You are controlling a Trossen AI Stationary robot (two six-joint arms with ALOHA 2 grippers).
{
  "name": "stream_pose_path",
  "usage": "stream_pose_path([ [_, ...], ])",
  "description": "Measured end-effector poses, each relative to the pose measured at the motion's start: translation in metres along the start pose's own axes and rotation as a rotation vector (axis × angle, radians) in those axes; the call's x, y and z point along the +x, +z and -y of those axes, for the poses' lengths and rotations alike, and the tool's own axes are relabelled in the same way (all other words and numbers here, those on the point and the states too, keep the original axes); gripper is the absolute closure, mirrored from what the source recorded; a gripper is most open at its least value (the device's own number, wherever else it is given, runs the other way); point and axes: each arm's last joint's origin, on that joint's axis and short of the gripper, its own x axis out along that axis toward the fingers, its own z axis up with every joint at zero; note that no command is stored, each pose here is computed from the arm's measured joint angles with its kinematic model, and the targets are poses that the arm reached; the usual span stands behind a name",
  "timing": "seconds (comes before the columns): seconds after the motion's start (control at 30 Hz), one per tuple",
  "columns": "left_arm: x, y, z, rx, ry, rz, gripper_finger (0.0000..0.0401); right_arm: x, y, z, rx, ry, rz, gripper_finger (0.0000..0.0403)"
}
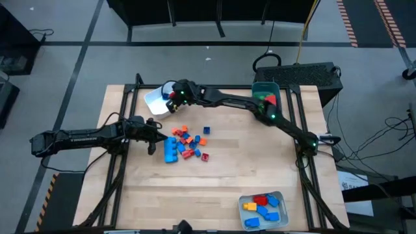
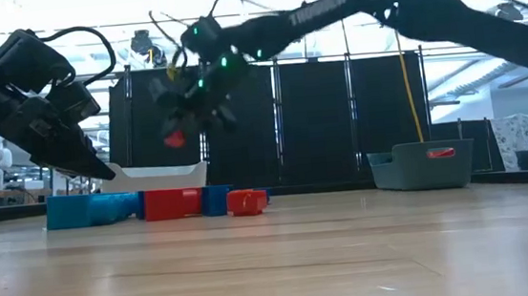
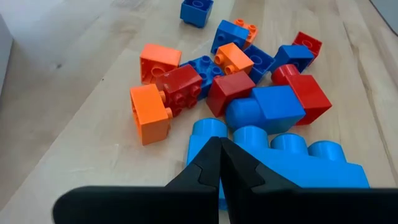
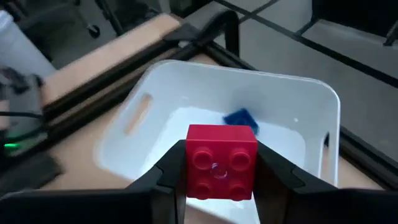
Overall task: Sort blocks by size
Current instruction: Put the small 4 stud red game piece into the white bin, then put the large 4 stud blue game piece into the blue bin
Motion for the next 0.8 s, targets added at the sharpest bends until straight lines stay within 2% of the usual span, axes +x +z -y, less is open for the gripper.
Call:
stream_pose_path([
  [0.1, 0.0, 0.0, 0.0, 0.0, 0.0, -0.003, 0.039, 0.009, -0.006, 0.012, 0.001, 0.047, -0.032, 0.029],
  [0.3, 0.0, -0.001, 0.0, -0.001, 0.001, -0.009, 0.039, 0.008, 0.002, 0.019, -0.013, 0.034, -0.014, 0.0147],
  [0.4, 0.0, -0.001, 0.0, -0.002, 0.004, -0.011, 0.039, 0.006, 0.007, 0.018, -0.013, 0.04, 0.004, 0.011],
  [0.47, 0.0, -0.002, -0.001, -0.009, 0.031, -0.015, 0.039, 0.003, 0.009, 0.017, -0.014, 0.042, 0.003, 0.0105],
  [0.63, -0.001, -0.006, -0.008, -0.132, 0.276, -0.029, 0.039, -0.022, 0.022, 0.003, -0.045, 0.052, -0.016, 0.0127],
  [0.8, 0.0, -0.007, -0.008, -0.253, 0.274, -0.039, 0.0396, -0.061, 0.043, -0.015, -0.104, 0.07, -0.018, 0.0154],
])
